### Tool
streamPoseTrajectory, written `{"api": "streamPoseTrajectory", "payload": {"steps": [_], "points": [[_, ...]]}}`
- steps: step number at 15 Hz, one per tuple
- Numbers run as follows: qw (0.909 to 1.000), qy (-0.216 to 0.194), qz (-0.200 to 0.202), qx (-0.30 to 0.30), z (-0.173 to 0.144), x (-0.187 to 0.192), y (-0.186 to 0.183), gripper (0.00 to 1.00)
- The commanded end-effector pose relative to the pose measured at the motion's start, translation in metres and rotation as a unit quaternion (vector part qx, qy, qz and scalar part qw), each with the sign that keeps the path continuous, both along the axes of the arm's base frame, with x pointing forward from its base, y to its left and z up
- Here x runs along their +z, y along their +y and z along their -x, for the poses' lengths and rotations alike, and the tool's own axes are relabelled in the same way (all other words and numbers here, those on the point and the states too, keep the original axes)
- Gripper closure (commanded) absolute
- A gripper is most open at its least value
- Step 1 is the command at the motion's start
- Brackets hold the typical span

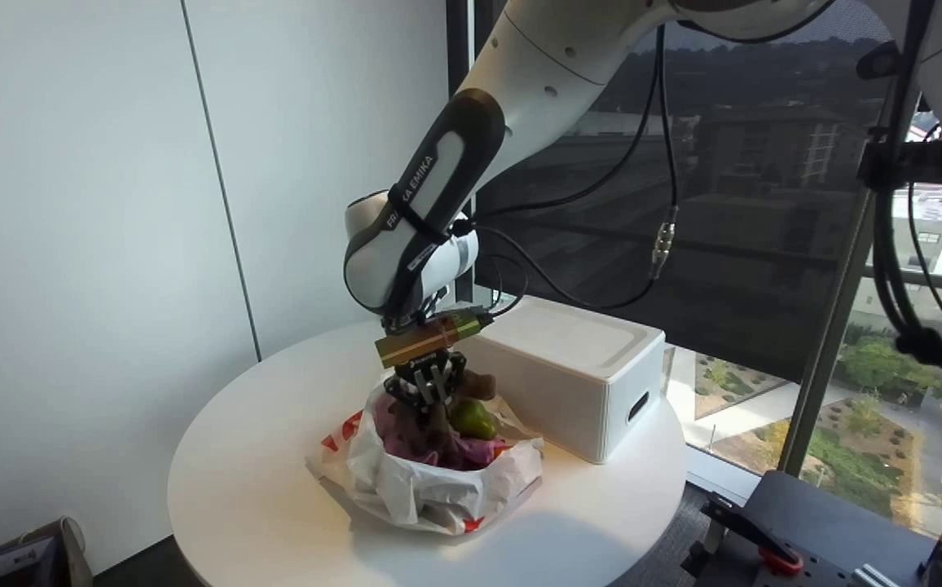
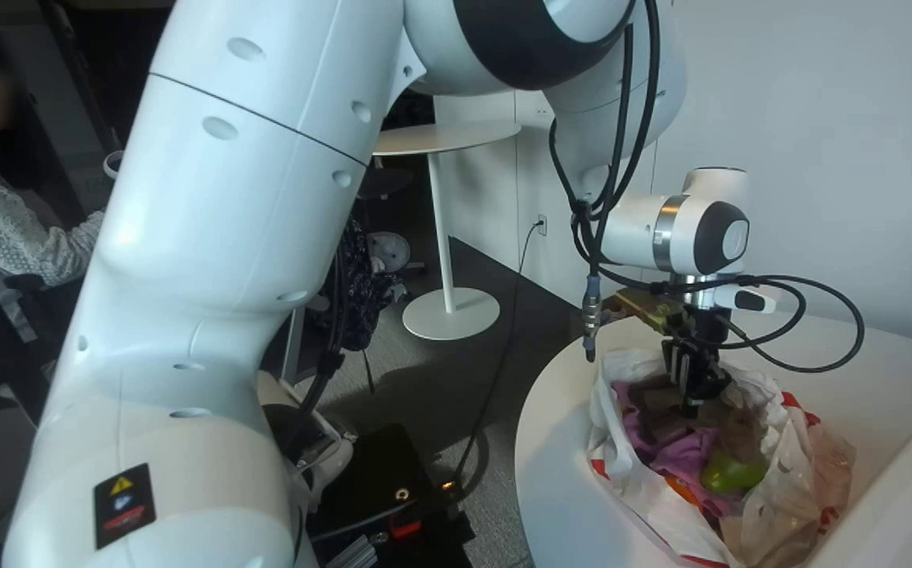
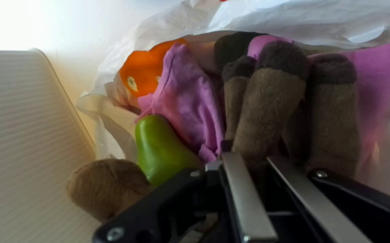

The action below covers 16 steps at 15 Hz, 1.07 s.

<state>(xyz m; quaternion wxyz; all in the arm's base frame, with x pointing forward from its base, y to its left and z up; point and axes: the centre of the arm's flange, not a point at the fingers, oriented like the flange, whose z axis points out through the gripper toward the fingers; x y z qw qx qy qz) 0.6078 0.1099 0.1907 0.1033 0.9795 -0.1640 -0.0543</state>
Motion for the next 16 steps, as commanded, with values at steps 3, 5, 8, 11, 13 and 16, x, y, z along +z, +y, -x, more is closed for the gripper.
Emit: {"api": "streamPoseTrajectory", "payload": {"steps": [3, 5, 8, 11, 13, 16], "points": [[0.9981, 0.019, -0.057, -0.016, 0.0, -0.032, -0.007, 0.84], [0.9978, 0.003, -0.062, -0.022, -0.004, -0.051, -0.01, 0.84], [0.9971, -0.006, -0.069, -0.031, -0.004, -0.08, -0.011, 0.85], [0.9962, 0.012, -0.071, -0.049, -0.006, -0.102, -0.012, 0.87], [0.9957, 0.012, -0.074, -0.055, -0.008, -0.1, -0.013, 0.74], [0.9931, 0.035, -0.067, -0.09, -0.007, -0.079, -0.013, 0.49]]}}
